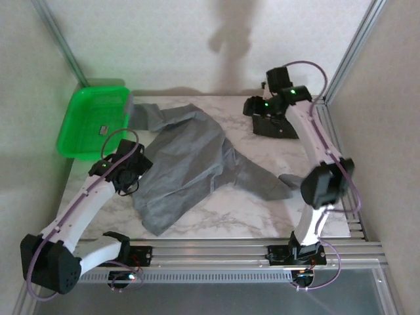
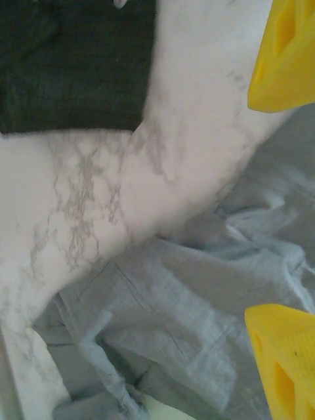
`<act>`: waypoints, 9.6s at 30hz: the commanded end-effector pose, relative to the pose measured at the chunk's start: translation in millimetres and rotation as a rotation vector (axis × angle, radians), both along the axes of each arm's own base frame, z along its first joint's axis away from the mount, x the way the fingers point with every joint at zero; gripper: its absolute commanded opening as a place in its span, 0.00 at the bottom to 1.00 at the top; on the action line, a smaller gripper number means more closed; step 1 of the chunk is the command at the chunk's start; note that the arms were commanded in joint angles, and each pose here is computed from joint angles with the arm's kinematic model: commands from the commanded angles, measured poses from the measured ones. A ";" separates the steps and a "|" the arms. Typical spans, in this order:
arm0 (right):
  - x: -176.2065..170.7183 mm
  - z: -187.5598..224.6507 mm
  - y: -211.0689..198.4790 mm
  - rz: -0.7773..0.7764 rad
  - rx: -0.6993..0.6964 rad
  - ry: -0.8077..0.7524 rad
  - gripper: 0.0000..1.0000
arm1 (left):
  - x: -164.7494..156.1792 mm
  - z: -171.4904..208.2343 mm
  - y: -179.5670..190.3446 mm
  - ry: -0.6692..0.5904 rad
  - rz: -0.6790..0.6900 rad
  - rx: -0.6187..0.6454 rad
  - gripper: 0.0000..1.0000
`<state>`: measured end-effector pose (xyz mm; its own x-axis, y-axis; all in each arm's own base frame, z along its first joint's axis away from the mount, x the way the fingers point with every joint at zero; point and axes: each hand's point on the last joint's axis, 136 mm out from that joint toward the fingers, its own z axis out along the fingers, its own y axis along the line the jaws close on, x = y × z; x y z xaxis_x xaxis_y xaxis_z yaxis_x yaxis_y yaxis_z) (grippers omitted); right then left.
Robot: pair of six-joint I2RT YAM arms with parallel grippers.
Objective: Fold and stack the long sleeve shirts
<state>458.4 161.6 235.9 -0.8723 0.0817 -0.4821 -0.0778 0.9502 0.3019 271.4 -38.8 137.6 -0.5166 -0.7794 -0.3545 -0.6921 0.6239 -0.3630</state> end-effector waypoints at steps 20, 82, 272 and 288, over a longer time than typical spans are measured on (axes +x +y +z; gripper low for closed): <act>37.5 -182.2 161.5 0.301 0.212 0.267 0.28 | 5.0 -108.9 -60.2 0.076 -0.111 -0.134 0.17; -136.0 -167.1 266.9 0.848 0.120 0.191 0.61 | -80.5 -95.4 42.5 0.139 0.225 -0.049 0.52; -5.5 -208.2 -66.8 -0.410 -0.108 0.344 0.38 | 107.1 -115.5 -23.5 -0.040 -0.071 0.009 0.92; 34.7 -185.5 -77.2 -0.412 0.003 0.254 0.61 | 121.3 -91.3 -19.8 -0.117 -0.056 0.026 0.99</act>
<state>479.8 86.3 27.4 -0.8669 0.4539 -0.2058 0.4127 0.8853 0.2140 386.7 -66.1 39.2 -0.5220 -0.7390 -0.4260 -0.5860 0.6736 -0.4505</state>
